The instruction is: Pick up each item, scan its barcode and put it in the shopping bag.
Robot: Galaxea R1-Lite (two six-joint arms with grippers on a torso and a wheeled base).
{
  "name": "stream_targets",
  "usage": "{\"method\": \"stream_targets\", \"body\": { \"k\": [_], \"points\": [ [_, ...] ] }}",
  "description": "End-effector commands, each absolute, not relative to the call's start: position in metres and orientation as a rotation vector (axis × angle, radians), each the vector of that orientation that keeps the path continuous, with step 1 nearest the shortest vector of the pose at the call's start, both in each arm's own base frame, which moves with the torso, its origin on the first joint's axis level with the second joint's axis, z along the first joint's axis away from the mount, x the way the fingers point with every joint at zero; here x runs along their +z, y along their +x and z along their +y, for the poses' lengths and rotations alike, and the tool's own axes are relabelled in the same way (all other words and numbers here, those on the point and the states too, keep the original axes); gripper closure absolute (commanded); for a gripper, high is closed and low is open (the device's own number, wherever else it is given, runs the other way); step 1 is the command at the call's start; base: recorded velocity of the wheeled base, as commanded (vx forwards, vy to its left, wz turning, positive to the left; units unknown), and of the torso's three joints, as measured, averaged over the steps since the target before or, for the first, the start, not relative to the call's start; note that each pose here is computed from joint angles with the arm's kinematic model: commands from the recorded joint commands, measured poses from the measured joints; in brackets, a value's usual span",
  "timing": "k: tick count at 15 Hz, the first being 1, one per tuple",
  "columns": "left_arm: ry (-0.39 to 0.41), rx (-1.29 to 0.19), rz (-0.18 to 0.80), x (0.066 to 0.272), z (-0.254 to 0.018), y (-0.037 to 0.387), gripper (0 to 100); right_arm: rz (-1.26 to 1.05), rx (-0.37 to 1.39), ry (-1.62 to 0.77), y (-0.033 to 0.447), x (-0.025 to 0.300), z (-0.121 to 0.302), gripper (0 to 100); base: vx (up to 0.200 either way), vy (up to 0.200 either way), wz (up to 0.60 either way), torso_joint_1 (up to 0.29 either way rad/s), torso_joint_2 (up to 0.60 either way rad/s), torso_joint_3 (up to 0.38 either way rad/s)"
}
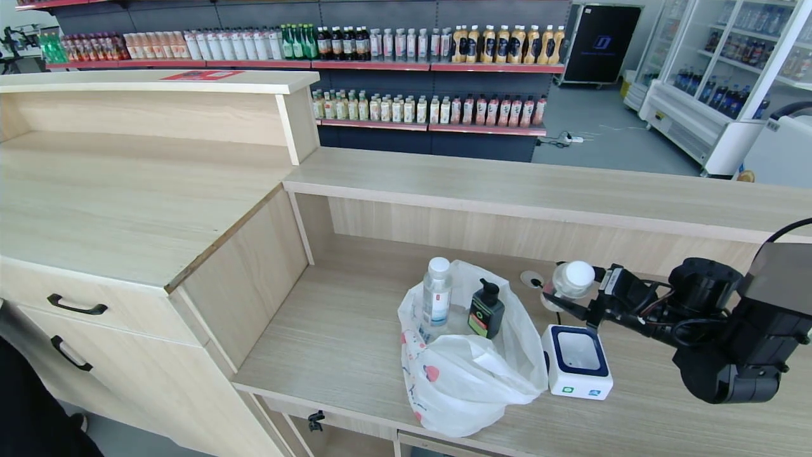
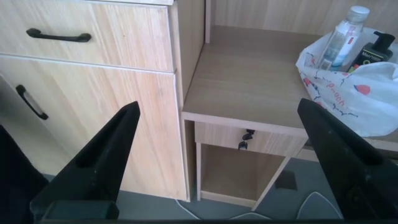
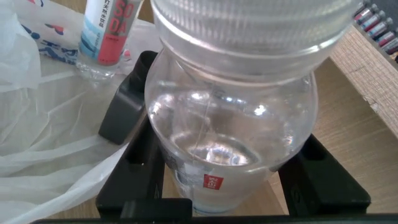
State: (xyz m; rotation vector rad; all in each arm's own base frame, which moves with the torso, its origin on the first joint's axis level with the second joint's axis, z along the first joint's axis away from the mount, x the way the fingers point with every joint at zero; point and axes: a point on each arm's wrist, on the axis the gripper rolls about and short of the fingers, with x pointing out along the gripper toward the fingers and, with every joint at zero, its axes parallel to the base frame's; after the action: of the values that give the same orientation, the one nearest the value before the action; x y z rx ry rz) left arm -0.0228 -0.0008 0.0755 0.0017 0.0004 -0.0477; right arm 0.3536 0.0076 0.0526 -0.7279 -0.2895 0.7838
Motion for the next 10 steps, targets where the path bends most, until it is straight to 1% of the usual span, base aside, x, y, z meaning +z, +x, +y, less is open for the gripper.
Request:
{"method": "stream_targets", "body": {
  "k": [1,10],
  "points": [
    [0.002,-0.048,0.001,0.0755,-0.0008,-0.0227,0,-0.289,0.783,-0.728,0.3538,0.0522,0.0075,100,0.0,0.0,0.0,0.0,0.0,0.0],
    [0.002,-0.048,0.001,0.0755,-0.0008,-0.0227,0,-0.299,0.798,-0.727,0.3543,0.0529,0.0078,100,0.0,0.0,0.0,0.0,0.0,0.0]
  ]
}}
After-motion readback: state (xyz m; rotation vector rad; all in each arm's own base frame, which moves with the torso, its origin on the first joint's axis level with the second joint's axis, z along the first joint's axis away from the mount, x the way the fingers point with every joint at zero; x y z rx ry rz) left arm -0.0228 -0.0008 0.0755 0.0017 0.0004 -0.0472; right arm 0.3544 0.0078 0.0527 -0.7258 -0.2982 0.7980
